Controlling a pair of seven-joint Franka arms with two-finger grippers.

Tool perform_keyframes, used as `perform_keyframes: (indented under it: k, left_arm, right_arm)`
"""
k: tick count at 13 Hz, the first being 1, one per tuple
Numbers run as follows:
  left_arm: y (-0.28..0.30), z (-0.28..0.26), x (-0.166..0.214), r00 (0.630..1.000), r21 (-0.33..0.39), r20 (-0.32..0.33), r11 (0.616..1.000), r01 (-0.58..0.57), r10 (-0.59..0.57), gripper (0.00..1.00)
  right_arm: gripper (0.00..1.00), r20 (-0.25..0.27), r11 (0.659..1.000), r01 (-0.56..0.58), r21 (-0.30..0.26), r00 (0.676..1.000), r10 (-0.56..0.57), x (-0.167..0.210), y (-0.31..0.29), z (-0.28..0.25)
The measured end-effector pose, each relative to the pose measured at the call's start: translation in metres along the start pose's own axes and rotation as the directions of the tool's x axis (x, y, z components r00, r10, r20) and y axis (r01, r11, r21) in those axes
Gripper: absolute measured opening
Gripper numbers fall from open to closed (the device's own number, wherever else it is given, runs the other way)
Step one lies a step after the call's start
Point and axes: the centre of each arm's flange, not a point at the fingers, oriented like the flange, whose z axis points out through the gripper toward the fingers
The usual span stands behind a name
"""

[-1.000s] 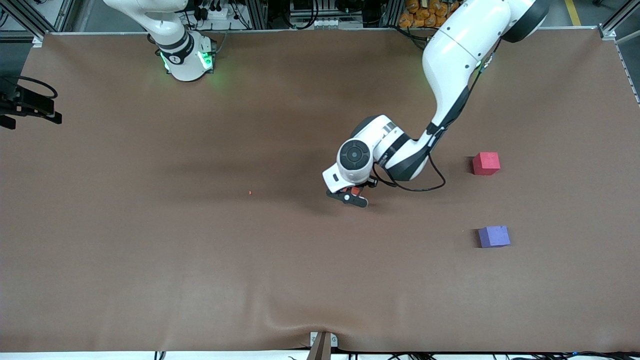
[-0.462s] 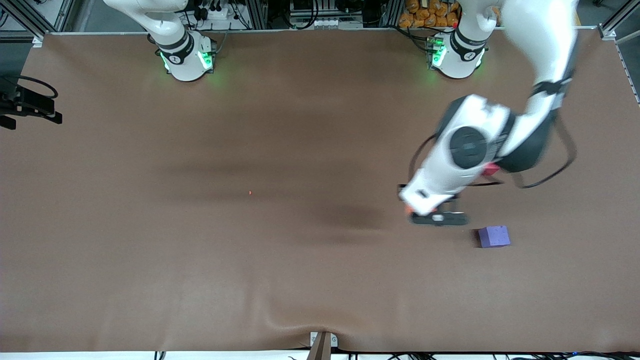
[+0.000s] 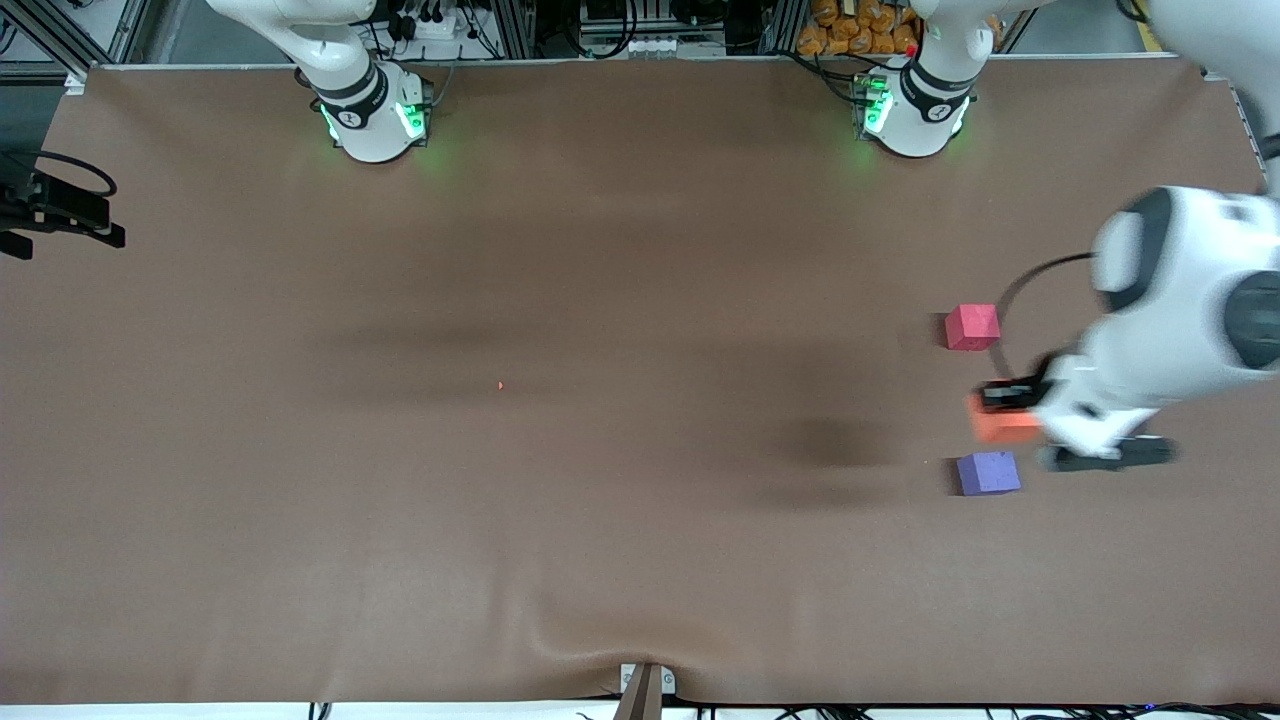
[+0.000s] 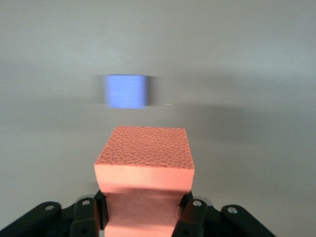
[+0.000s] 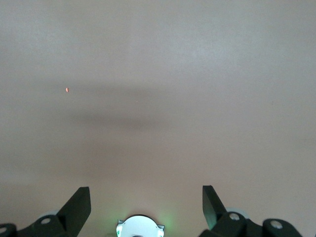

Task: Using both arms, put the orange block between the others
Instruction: 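Carry the orange cube with the left gripper between pink and purple cubes, then lower the orange cube between the cubes and open the left gripper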

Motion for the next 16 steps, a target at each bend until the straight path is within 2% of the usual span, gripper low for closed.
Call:
perform_keyframes:
  k: [2,4,16]
  left_arm:
    - [-0.062,0.003,-0.004,1.0,-0.012,0.025,1.0,0.01,-0.009,0.54]
    - [-0.084,0.016,-0.008,0.998,-0.015,0.05,0.999,0.028,-0.027,0.54]
    - [-0.047,0.155,-0.028,0.999,-0.039,0.034,0.999,-0.038,0.039,0.54]
  right_arm:
    - [1.0,0.0,1.0,0.001,0.0,1.0,-0.001,0.0,0.0,0.0]
    - [1.0,0.0,1.0,0.003,0.0,1.0,-0.003,0.0,-0.001,0.0]
    - [1.0,0.0,1.0,0.009,-0.001,1.0,-0.009,0.001,-0.004,0.0]
